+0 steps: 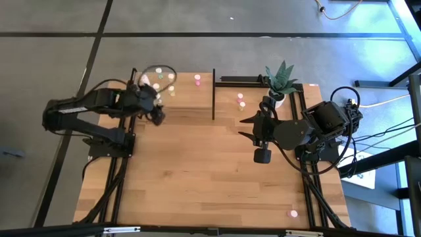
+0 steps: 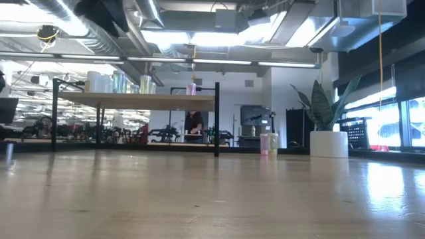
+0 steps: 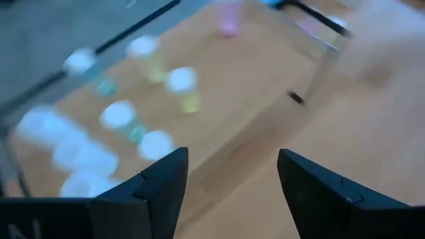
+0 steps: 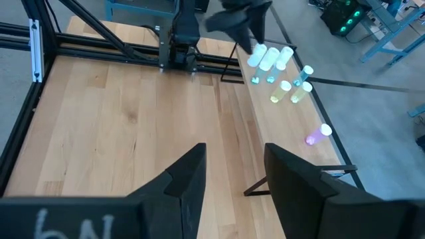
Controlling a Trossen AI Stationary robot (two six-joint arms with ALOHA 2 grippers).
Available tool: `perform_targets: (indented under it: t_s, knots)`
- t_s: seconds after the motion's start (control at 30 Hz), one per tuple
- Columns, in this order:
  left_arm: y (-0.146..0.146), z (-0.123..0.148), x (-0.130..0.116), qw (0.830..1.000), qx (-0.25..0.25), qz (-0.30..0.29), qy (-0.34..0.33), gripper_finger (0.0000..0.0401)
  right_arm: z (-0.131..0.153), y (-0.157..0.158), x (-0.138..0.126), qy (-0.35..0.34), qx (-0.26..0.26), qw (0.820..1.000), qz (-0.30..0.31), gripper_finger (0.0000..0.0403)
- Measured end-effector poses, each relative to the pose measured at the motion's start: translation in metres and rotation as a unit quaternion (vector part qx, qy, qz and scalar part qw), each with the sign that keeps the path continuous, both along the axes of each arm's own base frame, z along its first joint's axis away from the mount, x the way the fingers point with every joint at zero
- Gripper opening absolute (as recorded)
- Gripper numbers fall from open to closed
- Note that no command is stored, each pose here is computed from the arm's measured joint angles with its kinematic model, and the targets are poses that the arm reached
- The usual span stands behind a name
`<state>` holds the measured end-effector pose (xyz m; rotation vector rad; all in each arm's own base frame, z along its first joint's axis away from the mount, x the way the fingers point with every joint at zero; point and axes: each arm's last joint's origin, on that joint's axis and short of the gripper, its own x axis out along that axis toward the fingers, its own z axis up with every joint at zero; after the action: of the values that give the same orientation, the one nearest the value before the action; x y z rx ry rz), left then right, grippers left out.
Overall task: Pick and place medicine bottles onto shelf by color
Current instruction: Put the yellow pill bottle aligned with the other yellow pill bottle on the shelf
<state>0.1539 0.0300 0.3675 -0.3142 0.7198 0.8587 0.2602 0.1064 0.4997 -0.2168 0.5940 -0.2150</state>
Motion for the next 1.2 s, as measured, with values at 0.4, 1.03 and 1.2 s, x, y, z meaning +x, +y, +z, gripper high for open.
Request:
perform_targets:
  t_s: [0.4,1.03,1.2]
  knots:
    - [-0.059,0.006,0.027,0.972,0.05,-0.229,-0.034,0.0226,0.0,0.0,0.0,-0.001,0.0,1.0,0.0,0.0154]
    - [-0.153,-0.029,0.059,0.96,0.011,-0.272,-0.063,0.0226,0.002,0.003,0.005,-0.033,0.089,0.995,-0.02,0.0154]
    - [-0.165,-0.027,0.049,0.961,0.03,-0.262,-0.088,0.0226,-0.008,0.002,0.007,0.01,0.111,0.993,-0.03,0.0154]
